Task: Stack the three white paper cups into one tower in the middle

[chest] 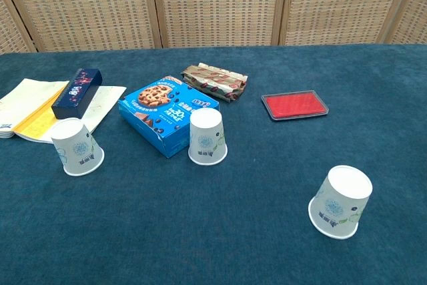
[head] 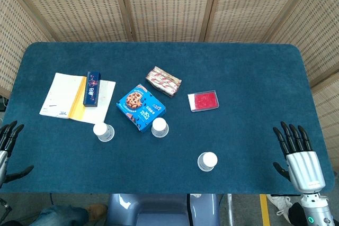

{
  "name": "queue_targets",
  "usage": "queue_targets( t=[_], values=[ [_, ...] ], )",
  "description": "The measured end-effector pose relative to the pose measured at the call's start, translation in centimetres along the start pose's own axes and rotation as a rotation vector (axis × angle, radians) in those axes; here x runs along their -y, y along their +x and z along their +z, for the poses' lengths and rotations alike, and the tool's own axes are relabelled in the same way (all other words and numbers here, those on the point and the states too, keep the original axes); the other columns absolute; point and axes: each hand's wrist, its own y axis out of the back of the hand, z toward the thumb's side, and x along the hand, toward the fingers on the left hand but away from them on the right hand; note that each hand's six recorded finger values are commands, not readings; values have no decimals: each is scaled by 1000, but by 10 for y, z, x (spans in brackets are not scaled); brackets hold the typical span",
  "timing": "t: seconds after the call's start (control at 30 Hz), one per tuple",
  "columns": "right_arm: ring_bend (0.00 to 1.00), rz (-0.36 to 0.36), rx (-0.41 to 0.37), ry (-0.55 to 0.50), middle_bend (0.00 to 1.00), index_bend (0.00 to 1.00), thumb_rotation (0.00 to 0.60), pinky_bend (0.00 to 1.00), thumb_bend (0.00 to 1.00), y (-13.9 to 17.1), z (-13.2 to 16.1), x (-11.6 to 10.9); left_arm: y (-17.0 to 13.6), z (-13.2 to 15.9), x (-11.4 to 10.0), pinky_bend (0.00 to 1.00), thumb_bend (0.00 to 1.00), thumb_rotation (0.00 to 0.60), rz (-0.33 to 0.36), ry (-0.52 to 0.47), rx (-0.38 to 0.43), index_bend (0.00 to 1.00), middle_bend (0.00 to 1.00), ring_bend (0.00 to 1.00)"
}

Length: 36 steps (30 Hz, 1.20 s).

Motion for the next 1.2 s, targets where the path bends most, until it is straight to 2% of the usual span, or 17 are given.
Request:
queue_targets(
  t=[0.13,0.3,0.43,0.5,0.63,0.8,0.97,1.2],
  values=[
    [0,22,-5,-13,0,0,600,0,0,1,2,2,0,0,0,0,0,600,0,-1,-2,0,0,0],
    [0,75,-49,-49,0,1,600,12,0,0,10,10,0,-1,0,0,0,600,1,-1,-6,0,0,0],
    [34,128,-121,-65,67,38,600,126,0,-4,24,19,0,0,1,0,0,600,-1,3,-4,0,0,0],
    [84,169,-169,-86,116,75,600,178,16,-7,35,24,1,0,2,0,0,600,-2,5,-4,0,0,0],
    [188,273,-270,-148,229,184,600,286,179,-17,63,35,3,0,5,0,0,600,-16,13,-7,0,0,0],
    [201,418,-382,-189,245,207,600,295,235,-29,104,57,5,1,6,0,0,600,-18,13,-5,0,0,0],
    [214,481,-402,-180,260,224,600,302,289,-38,128,76,5,2,8,0,0,600,-30,15,2,0,0,0],
    [256,495,-405,-148,305,270,600,347,331,-46,144,90,6,3,9,0,0,600,-35,17,7,0,0,0]
  ],
)
